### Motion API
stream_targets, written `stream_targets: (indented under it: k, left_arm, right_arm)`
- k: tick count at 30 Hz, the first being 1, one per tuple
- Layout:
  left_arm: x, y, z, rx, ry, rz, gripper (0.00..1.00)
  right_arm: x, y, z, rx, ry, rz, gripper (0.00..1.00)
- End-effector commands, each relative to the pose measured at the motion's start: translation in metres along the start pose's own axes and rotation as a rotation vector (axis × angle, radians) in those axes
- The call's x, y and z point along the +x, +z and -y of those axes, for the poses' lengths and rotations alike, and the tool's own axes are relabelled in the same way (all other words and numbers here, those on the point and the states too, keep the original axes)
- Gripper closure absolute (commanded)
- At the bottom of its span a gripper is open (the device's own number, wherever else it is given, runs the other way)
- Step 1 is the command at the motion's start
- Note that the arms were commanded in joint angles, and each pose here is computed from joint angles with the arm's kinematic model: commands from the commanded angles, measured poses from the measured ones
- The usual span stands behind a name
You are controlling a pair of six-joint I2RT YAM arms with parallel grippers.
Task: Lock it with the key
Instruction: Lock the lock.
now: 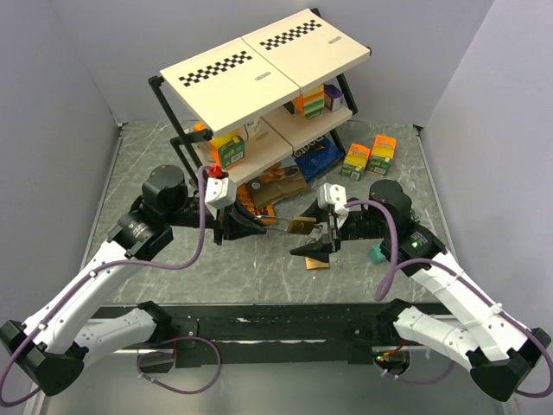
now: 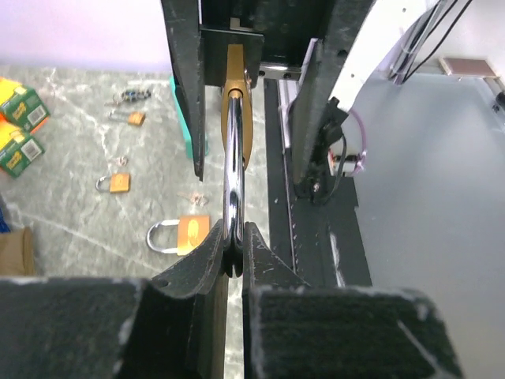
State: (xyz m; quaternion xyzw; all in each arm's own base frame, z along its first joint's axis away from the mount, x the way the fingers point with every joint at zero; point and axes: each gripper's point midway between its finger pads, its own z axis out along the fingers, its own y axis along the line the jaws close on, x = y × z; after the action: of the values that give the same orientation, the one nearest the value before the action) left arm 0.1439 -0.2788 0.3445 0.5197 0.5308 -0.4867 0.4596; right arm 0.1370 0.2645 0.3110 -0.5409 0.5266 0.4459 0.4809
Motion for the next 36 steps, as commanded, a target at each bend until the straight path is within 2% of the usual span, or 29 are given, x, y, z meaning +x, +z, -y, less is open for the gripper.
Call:
stream_targets:
  k: [1,6,14,17,18,29,36]
  left_arm:
    - [-0.035,-0.004,0.016,0.051,0.064,0.125,0.99]
    - [-0.035,-0.004,0.017,0.066,0.066,0.123,0.99]
    - [-0.039,-0.002,0.017,0.082,0.070,0.130,0.99]
    - [-0.040,-0.002,0.017,0.085,0.065,0.131,0.99]
    - [-0.039,-0.002,0.017,0.086,0.056,0.130,0.99]
    - [-0.025,0.006,0.012,0.096,0.045,0.096,0.99]
    - [-0.016,0.020,0.013,0.134,0.052,0.082,0.99]
  right_arm:
    - [-0.040,-0.005,-0.010,-0.038,-0.074,0.106,0.31]
    - [-0.049,-0.005,-0.013,-0.049,-0.065,0.133,0.41]
    - [-0.050,-0.003,-0.014,-0.072,-0.044,0.134,0.68]
    - [-0.054,-0.002,-0.015,-0.083,-0.030,0.142,0.85]
    - [-0.055,-0.002,-0.015,-0.089,-0.025,0.142,1.00]
    - [-0.074,0.007,-0.013,-0.138,0.055,0.153,1.00]
    - [-0.084,0.010,-0.010,-0.127,0.049,0.178,1.00]
